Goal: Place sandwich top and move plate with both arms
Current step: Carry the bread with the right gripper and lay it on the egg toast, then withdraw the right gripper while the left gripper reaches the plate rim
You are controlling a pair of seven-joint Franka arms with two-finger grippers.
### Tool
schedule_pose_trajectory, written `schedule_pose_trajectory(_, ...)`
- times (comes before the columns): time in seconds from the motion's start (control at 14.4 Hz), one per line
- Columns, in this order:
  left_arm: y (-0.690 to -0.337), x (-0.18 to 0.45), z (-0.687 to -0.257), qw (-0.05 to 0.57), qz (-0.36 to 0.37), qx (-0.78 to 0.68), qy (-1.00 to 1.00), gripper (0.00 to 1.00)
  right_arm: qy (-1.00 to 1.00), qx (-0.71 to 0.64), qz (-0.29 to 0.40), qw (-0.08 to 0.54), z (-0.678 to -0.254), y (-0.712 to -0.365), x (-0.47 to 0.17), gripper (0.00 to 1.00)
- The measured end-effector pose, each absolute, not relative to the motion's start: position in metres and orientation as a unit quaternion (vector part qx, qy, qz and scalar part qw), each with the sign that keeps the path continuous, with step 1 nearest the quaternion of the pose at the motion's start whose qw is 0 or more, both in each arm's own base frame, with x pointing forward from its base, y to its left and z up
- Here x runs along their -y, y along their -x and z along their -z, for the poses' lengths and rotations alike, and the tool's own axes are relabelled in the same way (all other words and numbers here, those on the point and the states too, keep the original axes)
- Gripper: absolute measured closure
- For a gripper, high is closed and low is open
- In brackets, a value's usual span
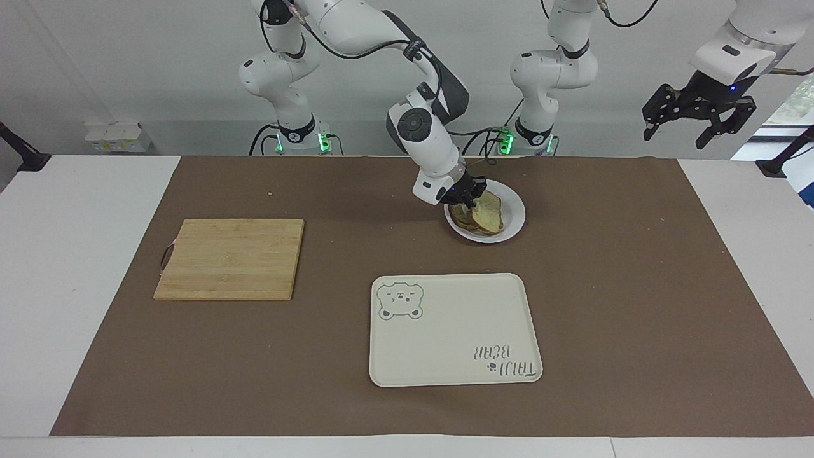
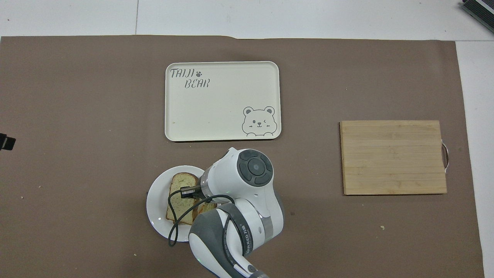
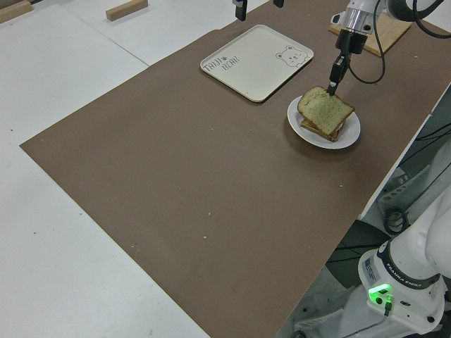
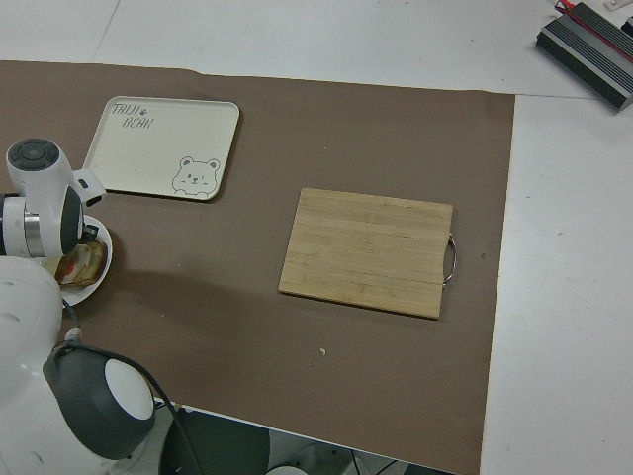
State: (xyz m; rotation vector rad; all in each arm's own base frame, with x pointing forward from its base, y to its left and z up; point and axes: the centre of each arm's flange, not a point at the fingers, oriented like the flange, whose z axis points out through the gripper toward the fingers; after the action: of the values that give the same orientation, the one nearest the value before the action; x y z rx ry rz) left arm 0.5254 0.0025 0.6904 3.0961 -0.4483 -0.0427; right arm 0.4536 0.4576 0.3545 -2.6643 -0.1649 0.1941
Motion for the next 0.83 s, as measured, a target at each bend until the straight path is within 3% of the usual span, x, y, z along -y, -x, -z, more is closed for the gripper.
schedule_pose_trajectory(0.14,-0.525,-0.002,-0.690,0.006,0.014,0.143,-0.990,0.00,0.969,0.062,-0.071,0.229,-0.351,-0.455,-0.456,0.94)
schedule_pose_trajectory(0.21,-0.525,-0.002,-0.690,0.006,0.014,0.143,-0.990,0.00,0.969,0.061,-0.070,0.229,-0.351,-0.456,-0.456,0.87)
schedule_pose_trajectory(0.42,-0.525,-0.002,-0.690,0.006,0.014,0.143,-0.990,0.00,0.972,0.073,-0.056,0.218,-0.354,-0.461,-0.453,0.57)
schedule_pose_trajectory(0.62,-0.525,-0.002,-0.690,0.006,0.014,0.144,-0.990,0.00,0.980,0.116,-0.009,0.159,-0.356,-0.481,-0.434,0.25)
schedule_pose_trajectory(0.69,-0.525,-0.001,-0.690,0.006,0.014,0.144,-0.989,0.00,0.982,0.121,0.004,0.147,-0.360,-0.490,-0.425,0.10)
schedule_pose_trajectory(0.76,-0.525,0.000,-0.690,0.006,0.014,0.145,-0.989,0.00,0.983,0.123,0.016,0.137,-0.365,-0.500,-0.416,0.01)
schedule_pose_trajectory(0.83,-0.525,0.000,-0.690,0.006,0.014,0.145,-0.989,0.00,0.984,0.124,0.030,0.128,-0.372,-0.511,-0.404,0.00)
